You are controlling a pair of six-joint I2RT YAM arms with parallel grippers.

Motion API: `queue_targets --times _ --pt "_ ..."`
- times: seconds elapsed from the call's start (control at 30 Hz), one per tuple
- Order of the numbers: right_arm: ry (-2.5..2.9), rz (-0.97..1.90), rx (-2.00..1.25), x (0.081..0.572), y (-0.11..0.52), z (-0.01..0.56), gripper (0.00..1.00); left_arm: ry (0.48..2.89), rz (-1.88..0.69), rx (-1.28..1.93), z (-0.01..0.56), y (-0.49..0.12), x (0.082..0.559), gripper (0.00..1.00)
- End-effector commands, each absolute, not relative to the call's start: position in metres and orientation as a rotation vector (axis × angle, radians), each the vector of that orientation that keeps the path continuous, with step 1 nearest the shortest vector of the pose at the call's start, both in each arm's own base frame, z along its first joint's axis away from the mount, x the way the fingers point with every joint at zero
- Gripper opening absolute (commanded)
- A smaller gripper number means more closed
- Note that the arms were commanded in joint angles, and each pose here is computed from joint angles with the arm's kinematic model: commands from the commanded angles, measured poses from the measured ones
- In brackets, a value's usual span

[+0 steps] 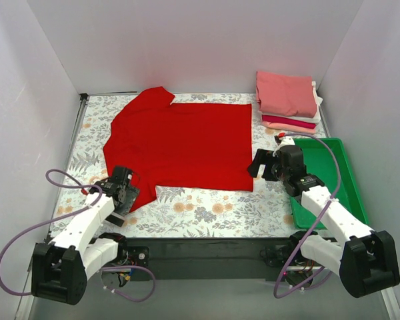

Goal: Fold and stack the t-shirts
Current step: Flatten the tshirt out, then fold the tshirt

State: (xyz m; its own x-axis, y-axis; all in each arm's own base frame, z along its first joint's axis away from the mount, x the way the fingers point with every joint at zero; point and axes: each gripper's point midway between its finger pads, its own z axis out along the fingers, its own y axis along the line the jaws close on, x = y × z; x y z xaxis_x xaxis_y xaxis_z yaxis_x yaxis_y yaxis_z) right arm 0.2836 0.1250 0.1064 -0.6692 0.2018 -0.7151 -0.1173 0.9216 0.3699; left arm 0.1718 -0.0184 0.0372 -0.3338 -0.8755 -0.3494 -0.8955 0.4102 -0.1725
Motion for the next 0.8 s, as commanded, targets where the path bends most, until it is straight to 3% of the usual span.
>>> queue_targets --times 0.0,0.17,0.47,0.6,0.63,0.67,0.77 --pt "2.205 0.498 0.064 0.288 0.125 0.115 0.98 2.151 0.191 -1.647 0.03 -0.002 0.173 0.95" --pt "2.2 0.486 0.071 0.287 0.122 0.114 0.98 2.162 0.254 -1.659 0.018 0.002 0.171 0.75" --pt "2.168 0.443 0.096 0.289 0.114 0.12 0.98 2.151 0.216 -1.659 0.008 0.01 0.185 0.55" --pt "2.137 0.441 0.126 0.287 0.11 0.125 0.98 2.172 0.204 -1.649 0.003 0.011 0.187 0.3" --pt "2.137 0.433 0.136 0.286 0.109 0.124 0.98 2.184 0.207 -1.641 0.002 0.01 0.187 0.04" --pt "2.134 0.434 0.158 0.286 0.107 0.124 0.98 2.19 0.206 -1.639 0.002 0.01 0.186 0.0" --pt "2.15 0.436 0.195 0.281 0.106 0.115 0.98 2.198 0.175 -1.604 0.001 0.009 0.187 0.0"
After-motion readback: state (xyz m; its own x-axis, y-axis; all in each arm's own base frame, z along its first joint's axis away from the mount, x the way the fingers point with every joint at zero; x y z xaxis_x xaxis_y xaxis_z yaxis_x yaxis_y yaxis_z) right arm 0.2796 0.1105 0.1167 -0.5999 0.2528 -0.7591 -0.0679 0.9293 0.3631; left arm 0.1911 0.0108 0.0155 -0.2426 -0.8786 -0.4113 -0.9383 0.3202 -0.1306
